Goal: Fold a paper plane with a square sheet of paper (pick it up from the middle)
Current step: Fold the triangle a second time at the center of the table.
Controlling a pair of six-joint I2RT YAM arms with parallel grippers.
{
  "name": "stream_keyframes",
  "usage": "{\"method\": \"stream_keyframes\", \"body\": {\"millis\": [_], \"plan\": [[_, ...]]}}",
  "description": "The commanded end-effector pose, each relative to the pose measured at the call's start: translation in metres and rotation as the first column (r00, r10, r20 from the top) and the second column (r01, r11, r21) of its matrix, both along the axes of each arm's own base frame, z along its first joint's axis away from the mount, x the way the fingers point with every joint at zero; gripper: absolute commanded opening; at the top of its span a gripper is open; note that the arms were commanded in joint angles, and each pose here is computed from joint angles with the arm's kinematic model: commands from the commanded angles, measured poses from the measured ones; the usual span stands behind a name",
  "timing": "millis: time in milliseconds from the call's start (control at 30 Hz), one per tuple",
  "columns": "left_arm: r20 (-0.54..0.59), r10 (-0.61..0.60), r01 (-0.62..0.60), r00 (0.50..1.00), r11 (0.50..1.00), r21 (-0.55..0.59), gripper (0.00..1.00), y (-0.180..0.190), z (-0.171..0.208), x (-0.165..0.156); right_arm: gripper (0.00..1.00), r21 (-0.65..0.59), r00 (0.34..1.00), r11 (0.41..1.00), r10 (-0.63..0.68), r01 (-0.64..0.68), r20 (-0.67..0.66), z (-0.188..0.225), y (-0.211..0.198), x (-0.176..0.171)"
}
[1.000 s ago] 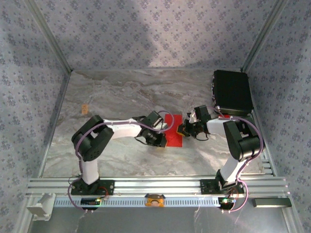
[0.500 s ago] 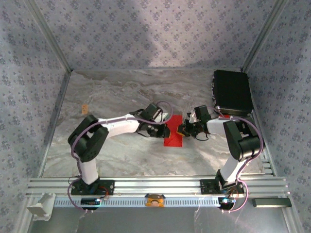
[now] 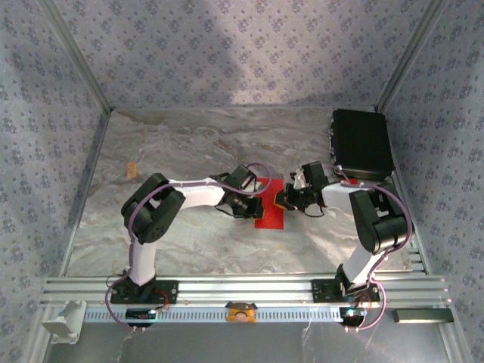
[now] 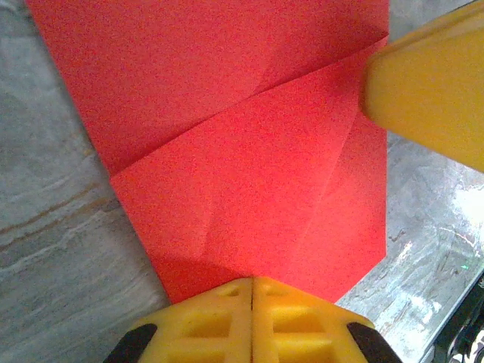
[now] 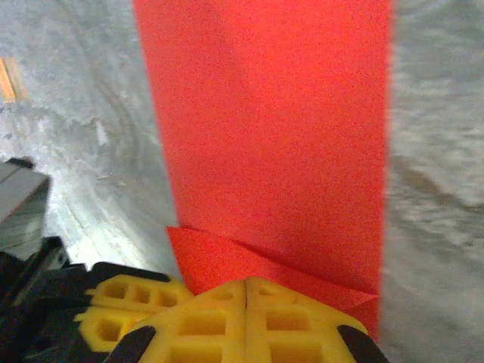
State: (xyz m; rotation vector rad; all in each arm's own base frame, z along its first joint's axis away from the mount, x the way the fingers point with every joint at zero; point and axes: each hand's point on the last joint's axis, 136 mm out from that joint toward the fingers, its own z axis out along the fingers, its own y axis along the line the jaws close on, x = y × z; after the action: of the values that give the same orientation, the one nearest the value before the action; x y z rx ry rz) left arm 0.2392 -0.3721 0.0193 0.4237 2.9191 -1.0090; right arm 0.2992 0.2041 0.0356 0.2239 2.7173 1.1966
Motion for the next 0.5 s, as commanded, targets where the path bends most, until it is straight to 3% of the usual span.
{"method": "stream_keyframes", "body": {"millis": [0,167,467], "plan": [[-0.044,0.031,-0.027,0.999,0.995,0.097,0.06,0.02,-0.025,-0.013,0.0,0.009,0.998,0.998,0.064,-0.064,0.009,0.008,0.014,-0.009],[-0.041,0.041,-0.037,0.998,0.994,0.107,0.05,0.022,-0.025,-0.014,0.0,-0.036,0.998,0.999,0.032,-0.034,-0.053,-0.02,0.006,-0.017],[-0.035,0.033,-0.029,0.999,0.994,0.107,0.03,0.02,-0.023,-0.015,0.0,-0.024,0.994,0.994,-0.109,0.108,-0.027,-0.018,-0.034,0.019]]}}
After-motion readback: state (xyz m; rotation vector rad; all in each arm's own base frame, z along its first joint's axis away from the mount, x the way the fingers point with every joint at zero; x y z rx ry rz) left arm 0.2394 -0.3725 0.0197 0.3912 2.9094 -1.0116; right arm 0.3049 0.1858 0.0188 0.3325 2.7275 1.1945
